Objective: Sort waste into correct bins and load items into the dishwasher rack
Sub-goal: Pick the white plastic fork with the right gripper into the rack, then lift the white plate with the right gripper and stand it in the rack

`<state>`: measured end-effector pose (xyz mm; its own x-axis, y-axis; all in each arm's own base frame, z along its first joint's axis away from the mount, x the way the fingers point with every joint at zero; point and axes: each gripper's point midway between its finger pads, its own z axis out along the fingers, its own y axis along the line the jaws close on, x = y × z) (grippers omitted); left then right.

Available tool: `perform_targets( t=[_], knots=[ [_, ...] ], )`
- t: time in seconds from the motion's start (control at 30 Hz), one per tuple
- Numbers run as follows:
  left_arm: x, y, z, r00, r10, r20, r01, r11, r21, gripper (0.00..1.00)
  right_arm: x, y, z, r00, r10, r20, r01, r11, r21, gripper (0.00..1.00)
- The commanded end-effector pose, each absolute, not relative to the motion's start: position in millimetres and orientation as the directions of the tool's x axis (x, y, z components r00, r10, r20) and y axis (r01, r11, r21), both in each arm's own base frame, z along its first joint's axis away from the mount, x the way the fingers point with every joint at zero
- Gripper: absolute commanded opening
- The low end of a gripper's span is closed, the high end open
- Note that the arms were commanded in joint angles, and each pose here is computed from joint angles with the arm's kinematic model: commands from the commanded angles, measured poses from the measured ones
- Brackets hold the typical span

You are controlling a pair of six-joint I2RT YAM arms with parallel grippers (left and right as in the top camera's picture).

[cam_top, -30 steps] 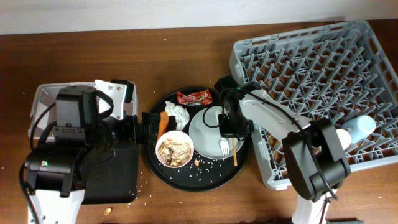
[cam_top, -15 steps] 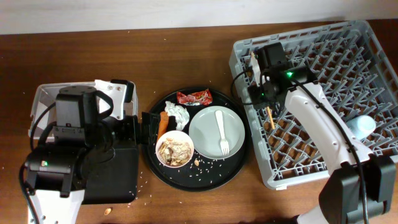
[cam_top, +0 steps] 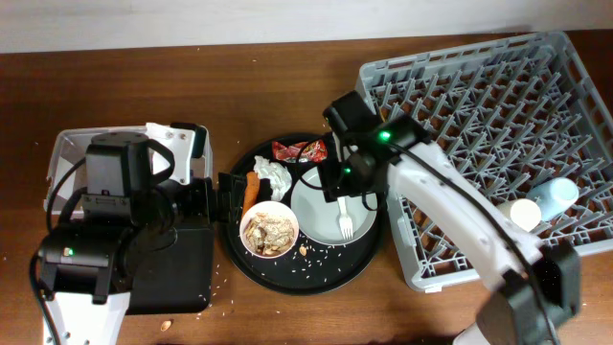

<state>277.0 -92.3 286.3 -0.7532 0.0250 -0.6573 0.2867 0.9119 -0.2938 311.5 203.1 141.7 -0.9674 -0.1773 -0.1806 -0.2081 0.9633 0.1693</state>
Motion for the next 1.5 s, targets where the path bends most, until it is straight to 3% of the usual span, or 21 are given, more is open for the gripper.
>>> perform_targets(
  t=[0.0, 0.1, 0.2, 0.33, 0.47, 0.57, 0.63, 0.67, 0.77, 0.83, 0.93, 1.03, 1.17, 1.33, 1.4, 1.43, 1.47],
  knots=[
    [277, -92, 289, -0.749, 0.016, -0.663, 0.283, 0.912, -0.298, 0.99, 329, 189, 111, -0.989, -0.080, -0.127, -0.095, 0.988, 0.121, 0.67],
    [277, -92, 289, -0.749, 0.016, -0.663, 0.283, 0.912, -0.298, 0.99, 346, 177, 98, -0.988, -0.050, -0.148, -0.063, 0.994, 0.086, 0.68],
    [277, -92, 289, -0.749, 0.016, -0.662, 0.283, 0.912, -0.298, 0.99, 341, 180, 58, -0.995, -0.069, -0.068, -0.072, 0.996, 0.049, 0.44],
    [277, -92, 289, -0.749, 0.016, -0.663, 0.283, 0.912, -0.298, 0.99, 329, 183, 8, -0.995, -0.095, 0.032, -0.096, 0.995, -0.008, 0.41],
    [277, -92, 289, -0.749, 0.016, -0.663, 0.283, 0.912, -0.298, 0.99, 312, 174, 0, -0.990, -0.074, 0.118, -0.080, 0.996, -0.045, 0.30],
    [277, -92, 289, -0.749, 0.016, -0.663, 0.283, 0.912, -0.298, 0.99, 305, 173, 7, -0.986, -0.105, 0.133, -0.112, 0.993, -0.045, 0.40],
    [277, -92, 289, -0.749, 0.016, -0.662, 0.283, 0.912, -0.298, 0.99, 292, 172, 10, -0.978, -0.117, 0.175, -0.129, 0.990, -0.063, 0.40],
    [277, -92, 289, -0.749, 0.016, -0.662, 0.283, 0.912, -0.298, 0.99, 289, 177, 9, -0.975, -0.133, 0.177, -0.147, 0.987, -0.064, 0.37],
    [277, -92, 289, -0.749, 0.016, -0.662, 0.283, 0.912, -0.298, 0.99, 287, 181, 9, -0.979, -0.113, 0.172, -0.126, 0.990, -0.069, 0.13],
    [277, -92, 289, -0.749, 0.016, -0.663, 0.283, 0.912, -0.298, 0.99, 289, 182, 14, -0.981, -0.113, 0.158, -0.124, 0.990, -0.062, 0.04],
    [277, -92, 289, -0.749, 0.016, -0.663, 0.283, 0.912, -0.298, 0.99, 297, 186, 41, -0.990, -0.118, 0.078, -0.121, 0.992, -0.027, 0.04],
    [277, -92, 289, -0.749, 0.016, -0.663, 0.283, 0.912, -0.298, 0.99, 317, 188, 110, -0.986, -0.123, -0.116, -0.125, 0.992, 0.015, 0.04],
    [277, -92, 289, -0.749, 0.016, -0.663, 0.283, 0.912, -0.298, 0.99, 351, 124, 181, -0.939, -0.066, -0.337, -0.069, 0.998, -0.004, 0.04],
    [277, -92, 289, -0.749, 0.016, -0.663, 0.283, 0.912, -0.298, 0.99, 377, 79, 141, -0.962, -0.122, -0.243, -0.132, 0.991, 0.026, 0.04],
    [277, -92, 289, -0.749, 0.016, -0.663, 0.283, 0.912, -0.298, 0.99, 379, 89, 131, -0.958, -0.173, -0.228, -0.190, 0.980, 0.055, 0.13],
    [277, -92, 289, -0.749, 0.016, -0.663, 0.283, 0.912, -0.298, 0.99, 380, 90, 131, -0.957, -0.175, -0.232, -0.192, 0.980, 0.050, 0.40],
    [277, -92, 289, -0.749, 0.016, -0.663, 0.283, 0.912, -0.298, 0.99, 381, 89, 134, -0.956, -0.167, -0.240, -0.183, 0.982, 0.049, 0.54]
  ],
)
